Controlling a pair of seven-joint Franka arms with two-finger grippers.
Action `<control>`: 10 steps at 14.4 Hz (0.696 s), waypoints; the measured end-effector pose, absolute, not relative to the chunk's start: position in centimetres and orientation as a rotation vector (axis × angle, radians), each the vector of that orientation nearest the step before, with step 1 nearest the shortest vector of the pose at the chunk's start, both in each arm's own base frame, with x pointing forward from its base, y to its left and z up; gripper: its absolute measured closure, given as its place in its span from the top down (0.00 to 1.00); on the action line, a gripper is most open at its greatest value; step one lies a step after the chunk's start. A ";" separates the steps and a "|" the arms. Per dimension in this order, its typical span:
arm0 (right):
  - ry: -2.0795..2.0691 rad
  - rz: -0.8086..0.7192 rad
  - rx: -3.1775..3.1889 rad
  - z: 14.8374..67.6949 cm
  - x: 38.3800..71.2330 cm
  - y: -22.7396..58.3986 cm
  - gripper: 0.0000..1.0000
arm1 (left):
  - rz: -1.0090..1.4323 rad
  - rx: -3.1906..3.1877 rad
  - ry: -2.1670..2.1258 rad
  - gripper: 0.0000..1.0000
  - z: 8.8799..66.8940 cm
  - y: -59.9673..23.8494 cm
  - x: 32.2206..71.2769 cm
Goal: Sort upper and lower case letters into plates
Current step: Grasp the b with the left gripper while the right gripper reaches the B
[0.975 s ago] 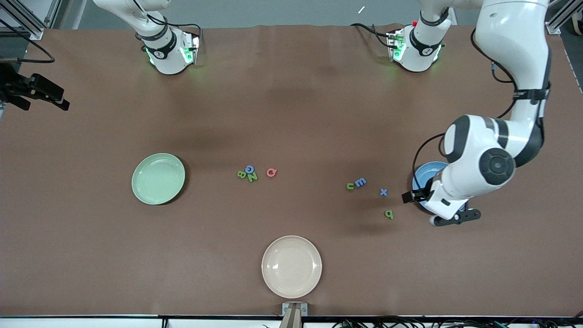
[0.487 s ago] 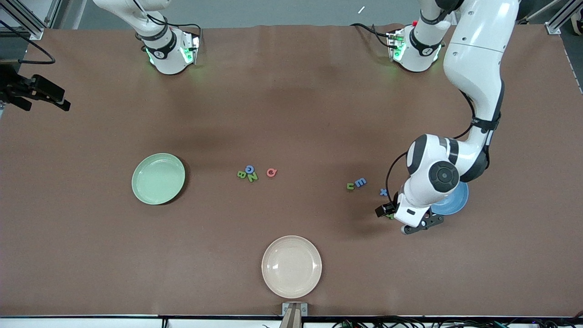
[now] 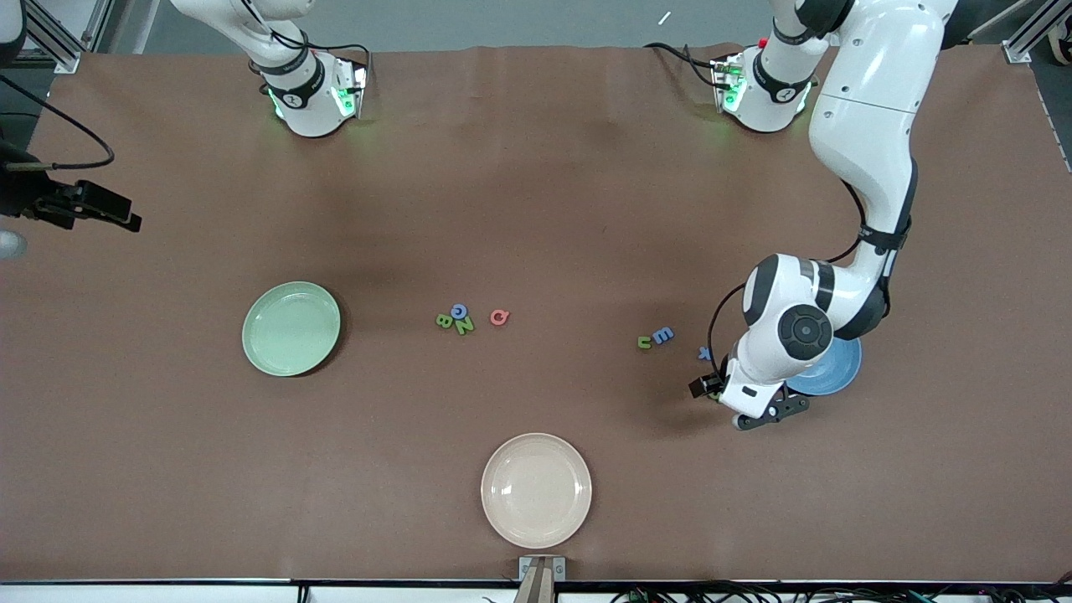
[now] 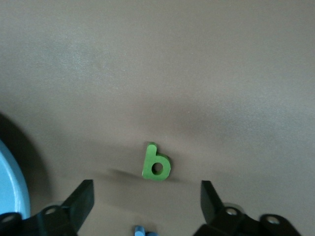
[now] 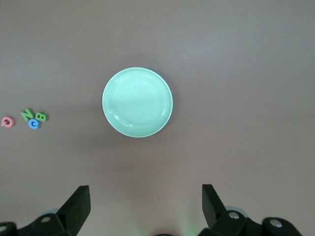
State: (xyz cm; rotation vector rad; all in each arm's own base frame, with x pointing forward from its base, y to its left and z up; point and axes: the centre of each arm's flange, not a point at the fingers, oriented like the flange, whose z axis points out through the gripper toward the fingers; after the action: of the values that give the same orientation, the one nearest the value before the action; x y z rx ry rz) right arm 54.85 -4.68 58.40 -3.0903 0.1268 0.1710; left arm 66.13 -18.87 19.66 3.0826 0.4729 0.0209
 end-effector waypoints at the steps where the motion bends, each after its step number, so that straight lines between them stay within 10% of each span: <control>1: 0.130 0.184 -3.091 57.7 55.3 -4.8 1.00 | 0.034 3.079 0.474 0.93 19.4 -18.9 66.2; 10: 0.198 0.232 -3.134 52.1 59.6 -7.4 1.00 | 0.046 3.071 0.497 0.62 18.2 -19.1 66.1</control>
State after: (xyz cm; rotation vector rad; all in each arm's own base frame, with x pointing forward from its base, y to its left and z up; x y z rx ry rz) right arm 59.55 -7.38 52.14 -3.1336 0.1976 0.2325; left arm 66.14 -19.13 18.20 3.0710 0.4973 0.0460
